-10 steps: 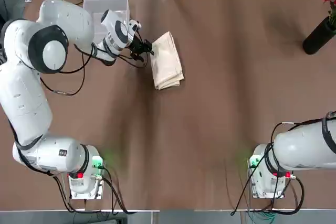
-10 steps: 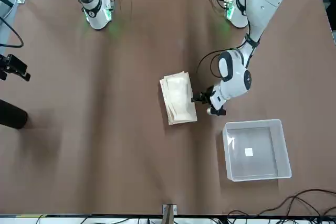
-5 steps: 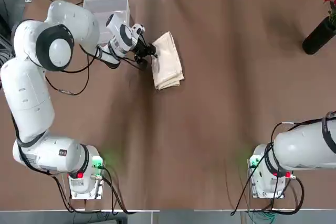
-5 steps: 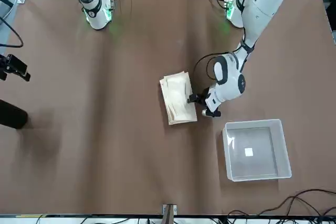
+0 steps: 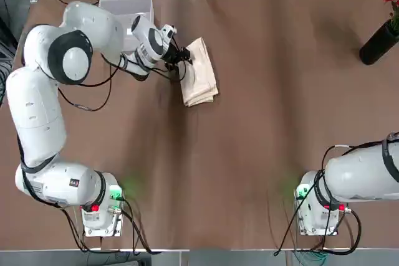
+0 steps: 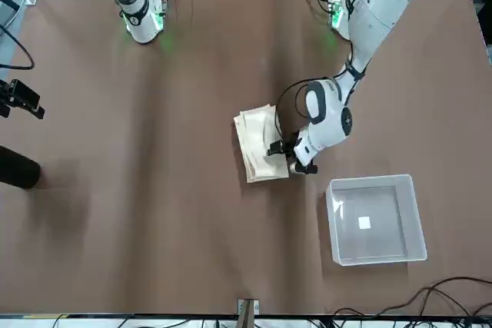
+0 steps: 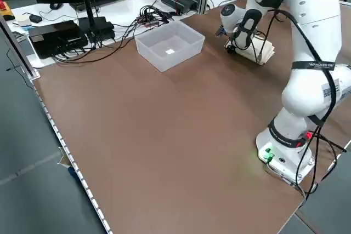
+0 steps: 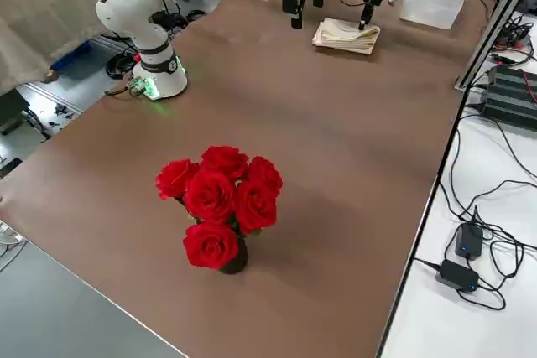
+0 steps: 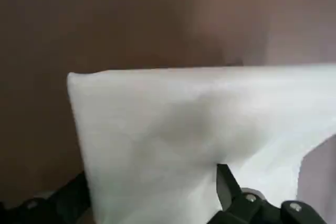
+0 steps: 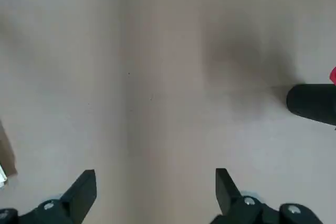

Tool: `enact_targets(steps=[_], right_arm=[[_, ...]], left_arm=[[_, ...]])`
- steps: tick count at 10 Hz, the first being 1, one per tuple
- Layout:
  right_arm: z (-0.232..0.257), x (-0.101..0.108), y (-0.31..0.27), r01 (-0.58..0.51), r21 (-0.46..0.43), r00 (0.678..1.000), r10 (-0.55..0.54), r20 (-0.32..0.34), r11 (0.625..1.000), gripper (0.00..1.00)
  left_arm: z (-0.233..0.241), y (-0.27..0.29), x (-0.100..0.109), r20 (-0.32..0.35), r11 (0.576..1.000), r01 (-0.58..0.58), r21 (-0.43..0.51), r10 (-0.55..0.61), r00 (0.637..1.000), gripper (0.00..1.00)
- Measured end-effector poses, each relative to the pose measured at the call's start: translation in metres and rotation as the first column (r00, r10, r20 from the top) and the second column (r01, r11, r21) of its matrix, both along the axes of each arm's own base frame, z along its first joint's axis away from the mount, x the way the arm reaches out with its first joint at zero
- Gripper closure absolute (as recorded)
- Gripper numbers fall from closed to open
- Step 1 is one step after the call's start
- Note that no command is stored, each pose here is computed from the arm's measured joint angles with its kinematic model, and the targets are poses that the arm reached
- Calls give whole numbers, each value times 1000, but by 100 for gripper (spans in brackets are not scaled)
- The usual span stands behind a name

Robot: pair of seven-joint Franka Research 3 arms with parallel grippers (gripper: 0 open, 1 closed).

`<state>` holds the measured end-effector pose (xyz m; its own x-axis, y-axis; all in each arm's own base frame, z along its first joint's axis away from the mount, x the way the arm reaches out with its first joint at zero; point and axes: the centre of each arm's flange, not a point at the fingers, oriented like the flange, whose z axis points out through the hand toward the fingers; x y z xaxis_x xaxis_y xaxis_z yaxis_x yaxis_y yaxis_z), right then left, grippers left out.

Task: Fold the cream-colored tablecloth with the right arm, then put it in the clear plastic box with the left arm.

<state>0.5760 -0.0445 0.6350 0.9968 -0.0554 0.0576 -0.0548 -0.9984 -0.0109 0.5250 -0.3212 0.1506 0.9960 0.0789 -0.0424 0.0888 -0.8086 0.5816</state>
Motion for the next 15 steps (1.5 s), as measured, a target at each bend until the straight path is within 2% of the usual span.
enact_targets(steps=[4, 6, 9, 11, 15], right_arm=[[0, 0, 0, 0, 0, 1000, 0, 0, 1000, 0], [0, 0, 0, 0, 0, 1000, 0, 0, 1000, 0], [0, 0, 0, 0, 0, 1000, 0, 0, 1000, 0], [0, 0, 0, 0, 0, 1000, 0, 1, 1000, 0], [1, 0, 0, 0, 0, 1000, 0, 3, 1000, 0]], left_arm=[[-4, -1, 0, 13, 1000, 1, 7, -1, 1000, 62], [4, -3, 1, 26, 1000, 8, 2, -8, 1000, 85], [22, 0, 8, 3, 998, 52, -29, -52, 999, 85], [62, 19, 24, 5, 992, 121, -40, -121, 993, 85], [131, 80, 44, -27, 949, 311, 46, -310, 950, 85]])
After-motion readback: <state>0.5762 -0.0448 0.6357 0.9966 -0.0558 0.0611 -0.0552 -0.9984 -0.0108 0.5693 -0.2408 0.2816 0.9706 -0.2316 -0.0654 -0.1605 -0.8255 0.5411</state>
